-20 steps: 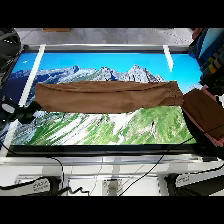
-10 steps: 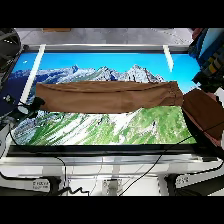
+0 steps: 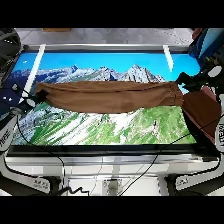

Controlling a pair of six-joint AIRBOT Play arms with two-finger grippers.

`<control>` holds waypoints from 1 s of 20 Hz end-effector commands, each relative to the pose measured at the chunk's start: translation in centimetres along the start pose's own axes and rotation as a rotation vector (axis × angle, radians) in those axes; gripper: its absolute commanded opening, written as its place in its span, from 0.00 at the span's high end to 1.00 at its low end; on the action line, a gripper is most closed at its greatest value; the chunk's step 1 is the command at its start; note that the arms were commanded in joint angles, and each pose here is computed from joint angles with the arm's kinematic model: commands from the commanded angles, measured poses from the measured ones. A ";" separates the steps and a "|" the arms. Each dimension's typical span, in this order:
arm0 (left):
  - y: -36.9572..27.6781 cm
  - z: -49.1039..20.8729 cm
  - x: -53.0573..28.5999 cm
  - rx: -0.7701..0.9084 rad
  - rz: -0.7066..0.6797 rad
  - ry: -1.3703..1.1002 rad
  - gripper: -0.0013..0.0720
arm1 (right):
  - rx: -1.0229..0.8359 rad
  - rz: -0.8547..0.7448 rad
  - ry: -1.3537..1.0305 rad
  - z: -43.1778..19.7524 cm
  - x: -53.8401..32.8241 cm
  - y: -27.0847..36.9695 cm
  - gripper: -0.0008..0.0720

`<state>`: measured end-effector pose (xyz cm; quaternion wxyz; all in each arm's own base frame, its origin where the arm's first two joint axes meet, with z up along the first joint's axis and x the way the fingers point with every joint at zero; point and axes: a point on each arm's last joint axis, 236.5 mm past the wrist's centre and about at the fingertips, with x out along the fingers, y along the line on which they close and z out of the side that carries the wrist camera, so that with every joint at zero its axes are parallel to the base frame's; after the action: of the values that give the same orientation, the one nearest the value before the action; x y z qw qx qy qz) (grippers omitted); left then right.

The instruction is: Fold the clothes and pants, and hang the long-sleeved shirts on hangers.

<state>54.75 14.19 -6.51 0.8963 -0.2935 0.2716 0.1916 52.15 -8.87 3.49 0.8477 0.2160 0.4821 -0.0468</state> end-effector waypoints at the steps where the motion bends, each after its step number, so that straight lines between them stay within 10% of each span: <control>1: -2.8 2.8 -0.5 0.105 -0.043 -0.045 0.96 | -0.176 0.075 0.051 -1.7 0.3 3.3 0.39; 6: -9.6 7.4 -6.1 0.264 -0.141 -0.128 0.96 | -0.340 0.174 -0.102 -0.4 1.4 12.3 0.95; 11: -10.9 6.8 -12.1 0.472 -0.131 -0.022 0.96 | -0.335 0.304 -0.331 0.3 1.8 23.8 0.95; 20: -10.6 4.1 -15.6 0.509 -0.130 0.133 0.96 | -0.398 0.483 -0.042 -15.9 9.3 39.4 0.95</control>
<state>50.60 6.69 10.35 0.9405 -0.0844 0.3253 0.0504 57.63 28.18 3.20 0.8911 0.1427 0.3731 0.2152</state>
